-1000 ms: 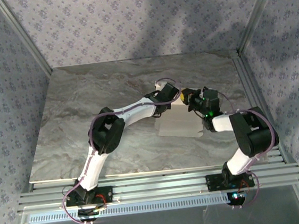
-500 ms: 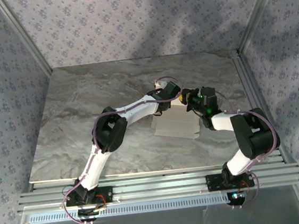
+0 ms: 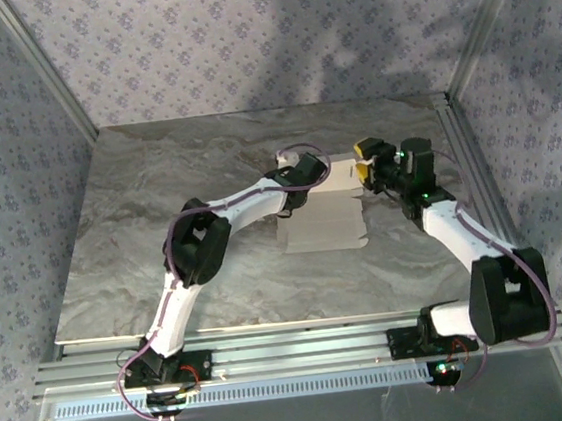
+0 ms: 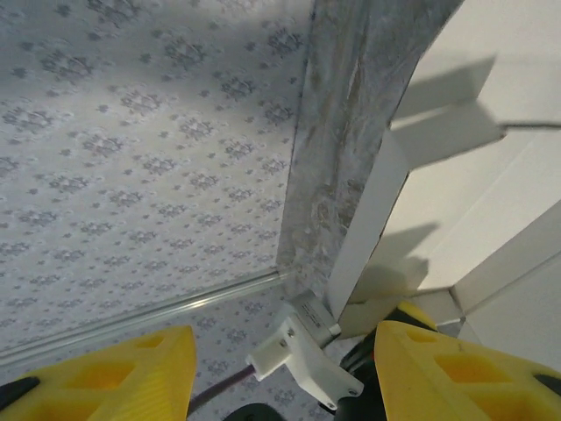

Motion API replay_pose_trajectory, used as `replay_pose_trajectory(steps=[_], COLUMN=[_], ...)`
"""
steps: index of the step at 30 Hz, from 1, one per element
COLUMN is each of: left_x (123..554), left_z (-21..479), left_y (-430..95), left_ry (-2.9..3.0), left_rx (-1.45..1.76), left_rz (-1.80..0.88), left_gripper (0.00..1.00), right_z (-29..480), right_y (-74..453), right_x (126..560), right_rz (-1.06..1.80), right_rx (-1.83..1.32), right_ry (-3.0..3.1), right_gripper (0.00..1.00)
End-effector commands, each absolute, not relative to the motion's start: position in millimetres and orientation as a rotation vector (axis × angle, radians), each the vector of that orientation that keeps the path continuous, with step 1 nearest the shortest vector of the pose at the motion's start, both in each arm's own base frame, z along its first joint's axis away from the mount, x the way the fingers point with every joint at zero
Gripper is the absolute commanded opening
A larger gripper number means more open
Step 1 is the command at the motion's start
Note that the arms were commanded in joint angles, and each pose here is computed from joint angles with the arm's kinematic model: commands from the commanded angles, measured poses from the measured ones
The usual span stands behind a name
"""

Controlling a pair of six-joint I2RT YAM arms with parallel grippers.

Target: Fold the paper box

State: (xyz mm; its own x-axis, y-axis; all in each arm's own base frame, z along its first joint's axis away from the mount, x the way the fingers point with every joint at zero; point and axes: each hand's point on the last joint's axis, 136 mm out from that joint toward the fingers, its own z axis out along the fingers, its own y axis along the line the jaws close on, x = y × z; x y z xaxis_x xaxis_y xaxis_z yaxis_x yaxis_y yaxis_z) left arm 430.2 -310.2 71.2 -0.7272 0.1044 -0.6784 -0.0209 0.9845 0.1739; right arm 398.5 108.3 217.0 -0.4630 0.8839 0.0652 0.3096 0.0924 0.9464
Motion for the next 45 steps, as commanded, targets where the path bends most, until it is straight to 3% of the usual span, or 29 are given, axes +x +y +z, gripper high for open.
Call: replay_pose_trajectory(steps=[1,8,15,23,45], left_x=[422.3,412.6,405.0,408.5,421.5], left_z=[69.8,78.2,80.6,78.4,74.0], left_y=[-267.1,-241.8,-232.3,-229.8,-240.9], left_ry=[2.39,2.364,2.338,2.329,2.327], left_rx=[0.104,0.116,0.138,0.114,0.082], left_rz=[0.404,0.457,0.46,0.482,0.475], left_gripper=[0.0,0.0,0.0,0.0,0.0], right_z=[195.0,192.9,201.2,176.0,155.6], right_y=[98.4,99.7,137.4,168.8,167.4], right_x=[385.8,397.4,431.8,442.0,474.3], right_rz=[1.306,1.242,1.114,1.071,0.93], right_rx=[1.255,1.234,0.996,0.945,0.641], right_ry=[1.911,2.0,2.301,2.44,2.545], right_gripper=[0.56,0.46,0.47,0.47,0.45])
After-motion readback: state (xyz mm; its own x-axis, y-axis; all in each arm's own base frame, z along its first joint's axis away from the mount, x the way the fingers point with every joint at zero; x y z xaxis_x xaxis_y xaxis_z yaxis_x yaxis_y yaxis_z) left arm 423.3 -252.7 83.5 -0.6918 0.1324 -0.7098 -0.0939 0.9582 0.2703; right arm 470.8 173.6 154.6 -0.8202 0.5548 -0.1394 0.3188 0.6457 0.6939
